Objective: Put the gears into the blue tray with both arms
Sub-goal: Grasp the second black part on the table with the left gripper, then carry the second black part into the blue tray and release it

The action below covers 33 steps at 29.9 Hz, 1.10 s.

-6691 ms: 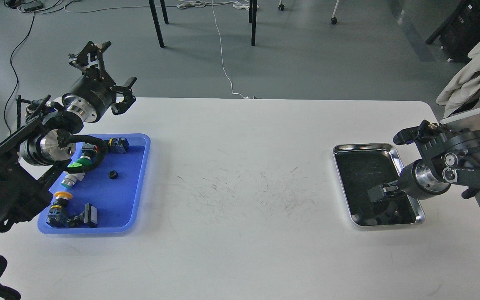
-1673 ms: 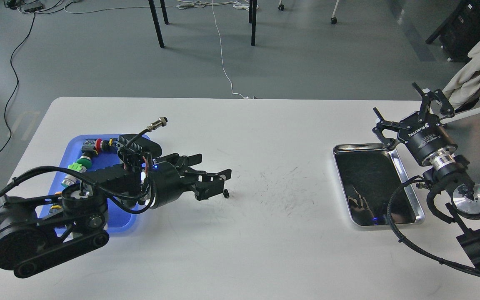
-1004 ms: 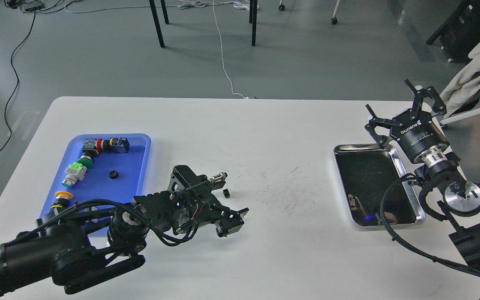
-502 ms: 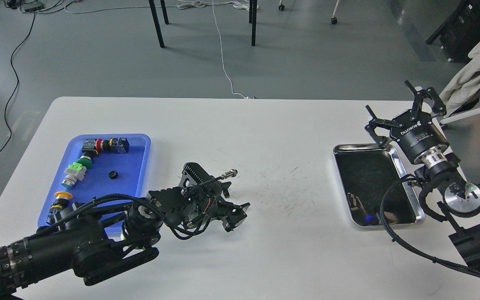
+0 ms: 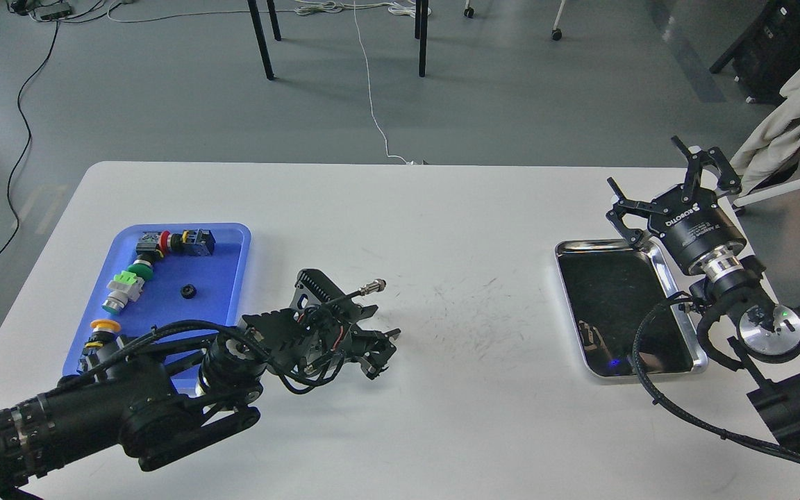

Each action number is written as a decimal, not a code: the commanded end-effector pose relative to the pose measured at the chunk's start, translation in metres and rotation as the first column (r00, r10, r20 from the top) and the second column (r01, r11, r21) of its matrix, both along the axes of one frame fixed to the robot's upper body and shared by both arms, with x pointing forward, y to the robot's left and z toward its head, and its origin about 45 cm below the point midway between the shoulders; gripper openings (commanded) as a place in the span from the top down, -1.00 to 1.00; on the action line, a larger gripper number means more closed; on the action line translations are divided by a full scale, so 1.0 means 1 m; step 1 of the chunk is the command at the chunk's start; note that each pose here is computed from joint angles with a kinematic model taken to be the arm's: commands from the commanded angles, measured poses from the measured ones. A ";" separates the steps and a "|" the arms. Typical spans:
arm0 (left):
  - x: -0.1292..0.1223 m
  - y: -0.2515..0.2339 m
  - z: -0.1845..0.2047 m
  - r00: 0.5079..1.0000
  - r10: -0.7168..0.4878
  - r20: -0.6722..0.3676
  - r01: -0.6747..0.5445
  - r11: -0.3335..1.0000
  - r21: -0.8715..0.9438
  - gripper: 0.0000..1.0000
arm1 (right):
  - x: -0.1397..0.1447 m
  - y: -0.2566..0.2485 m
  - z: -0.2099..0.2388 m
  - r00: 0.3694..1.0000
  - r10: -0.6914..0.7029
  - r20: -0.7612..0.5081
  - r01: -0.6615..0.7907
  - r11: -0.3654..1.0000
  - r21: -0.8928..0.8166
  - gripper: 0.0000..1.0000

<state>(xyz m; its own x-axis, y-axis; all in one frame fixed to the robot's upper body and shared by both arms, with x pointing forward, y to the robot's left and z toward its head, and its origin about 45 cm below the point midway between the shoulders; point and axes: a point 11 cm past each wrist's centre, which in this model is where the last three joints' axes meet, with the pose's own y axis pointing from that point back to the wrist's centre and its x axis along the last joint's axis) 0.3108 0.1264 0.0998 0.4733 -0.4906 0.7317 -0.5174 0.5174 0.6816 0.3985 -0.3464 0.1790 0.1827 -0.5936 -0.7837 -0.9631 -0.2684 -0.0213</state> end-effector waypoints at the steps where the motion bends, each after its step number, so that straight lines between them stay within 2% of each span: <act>1: 0.000 0.000 0.000 1.000 -0.001 0.001 0.001 1.000 -0.001 -0.03 | 0.000 0.001 0.000 1.000 0.002 0.000 -0.002 1.000 -0.001 -0.94; 20: 0.000 0.003 0.011 1.000 -0.018 0.012 0.018 1.000 0.001 -0.03 | 0.002 0.002 0.002 1.000 0.005 0.006 -0.005 1.000 0.001 -0.94; 29: -0.001 0.000 0.006 1.000 -0.012 0.004 0.012 1.000 -0.001 0.18 | 0.002 0.002 0.002 1.000 0.005 0.006 -0.005 1.000 0.001 -0.94; 33: 0.000 0.002 0.005 1.000 -0.009 0.003 0.009 1.000 0.003 0.50 | 0.002 0.002 0.003 1.000 0.005 0.007 -0.005 1.000 0.000 -0.94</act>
<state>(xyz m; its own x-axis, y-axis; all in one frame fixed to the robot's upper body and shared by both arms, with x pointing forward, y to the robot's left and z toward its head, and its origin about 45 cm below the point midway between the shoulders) 0.3103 0.1271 0.1057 0.4654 -0.4964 0.7328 -0.5141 0.5224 0.6803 0.4001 -0.3446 0.1814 0.1901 -0.5927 -0.7827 -0.9617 -0.2729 -0.0269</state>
